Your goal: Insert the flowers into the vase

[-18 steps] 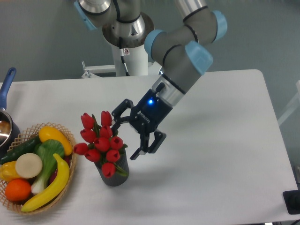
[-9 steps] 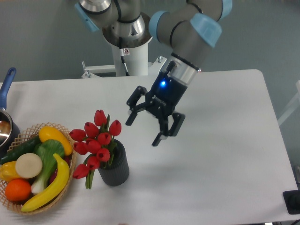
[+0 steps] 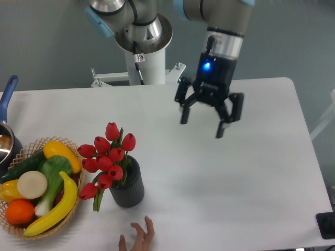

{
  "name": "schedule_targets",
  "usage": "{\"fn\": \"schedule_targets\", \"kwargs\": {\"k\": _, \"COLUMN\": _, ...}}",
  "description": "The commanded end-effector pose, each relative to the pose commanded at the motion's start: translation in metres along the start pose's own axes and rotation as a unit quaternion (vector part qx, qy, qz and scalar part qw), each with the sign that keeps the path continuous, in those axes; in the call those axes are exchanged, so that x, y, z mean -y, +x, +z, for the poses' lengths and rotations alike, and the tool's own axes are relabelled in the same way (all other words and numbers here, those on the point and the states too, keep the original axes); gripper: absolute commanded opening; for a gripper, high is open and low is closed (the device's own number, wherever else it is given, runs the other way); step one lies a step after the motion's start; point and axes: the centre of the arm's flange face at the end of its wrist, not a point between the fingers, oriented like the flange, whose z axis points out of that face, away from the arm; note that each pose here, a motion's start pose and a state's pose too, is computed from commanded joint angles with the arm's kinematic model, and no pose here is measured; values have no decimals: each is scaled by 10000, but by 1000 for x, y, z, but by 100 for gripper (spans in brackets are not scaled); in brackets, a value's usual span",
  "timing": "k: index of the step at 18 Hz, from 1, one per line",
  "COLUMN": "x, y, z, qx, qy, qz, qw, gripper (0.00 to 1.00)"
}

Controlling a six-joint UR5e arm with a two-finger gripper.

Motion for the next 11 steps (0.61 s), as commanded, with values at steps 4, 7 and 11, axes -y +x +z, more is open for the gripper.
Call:
{"fn": "schedule_targets", "kwargs": {"k": 4, "x": -8, "y": -8, "z": -7, "qx": 49, "qy": -567, "qz": 414, "qw": 9975, "gripper": 100}}
{"fn": "schedule_targets", "kwargs": {"k": 7, "x": -13, "y": -10, "z": -20, "qx": -226, "qy": -820, "qz": 844, "qw": 9928, "gripper": 100}}
{"fn": "schedule_targets", "kwargs": {"k": 11, "x": -13, "y": 5, "z": -43, "qx": -705, "qy": -910, "qz": 1135, "qw": 9868, "gripper": 100}}
